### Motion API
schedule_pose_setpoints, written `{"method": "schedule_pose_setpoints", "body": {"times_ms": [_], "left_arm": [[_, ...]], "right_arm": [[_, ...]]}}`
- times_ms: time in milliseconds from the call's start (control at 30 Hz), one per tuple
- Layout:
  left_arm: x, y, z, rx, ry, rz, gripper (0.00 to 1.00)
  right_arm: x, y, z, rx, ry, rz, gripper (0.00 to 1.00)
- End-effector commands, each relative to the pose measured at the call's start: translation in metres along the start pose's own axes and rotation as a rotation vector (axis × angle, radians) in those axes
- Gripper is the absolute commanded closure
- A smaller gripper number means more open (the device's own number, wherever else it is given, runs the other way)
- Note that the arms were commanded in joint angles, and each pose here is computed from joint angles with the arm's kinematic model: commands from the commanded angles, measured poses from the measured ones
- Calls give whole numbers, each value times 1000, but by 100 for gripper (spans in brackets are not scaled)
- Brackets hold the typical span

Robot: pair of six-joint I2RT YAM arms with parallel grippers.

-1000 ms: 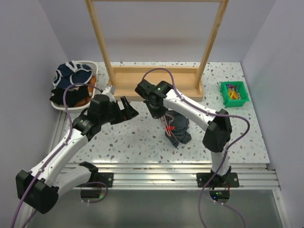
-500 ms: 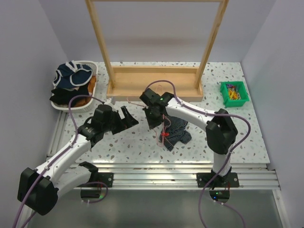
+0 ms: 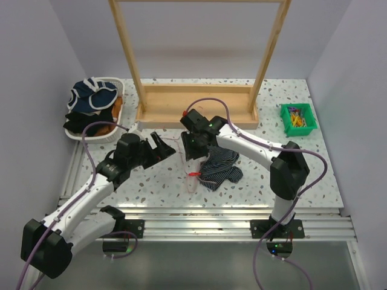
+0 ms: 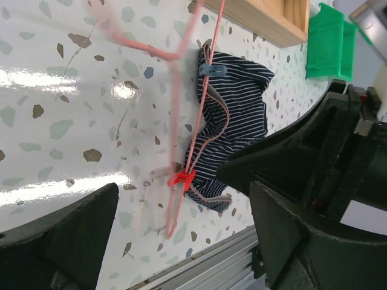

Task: Remove the underwear clipped to the hanger

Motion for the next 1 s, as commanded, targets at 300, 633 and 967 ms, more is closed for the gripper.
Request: {"method": "schedule_pose_setpoints", "body": {"times_ms": [300, 633, 967], "left_arm": [[-3, 11, 22, -109, -44, 31, 6], [2, -45, 54, -21, -309, 133, 11], [23, -91, 54, 58, -446, 181, 38]], "right_arm": [[-10, 32, 34, -141, 14, -91, 34], [-54, 39, 66, -197, -102, -244, 29], [-43, 9, 97, -146, -67, -239, 27]]}}
Point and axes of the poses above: each gripper's point midway between its finger pads, its own y axis back along the fingers, its own x axis along the line the jaws close on, z = x × y, the point moved 2 cm from there along y, back along the fingers, and after that the axes turned 2 degrees about -y, right-handed, at the moved point
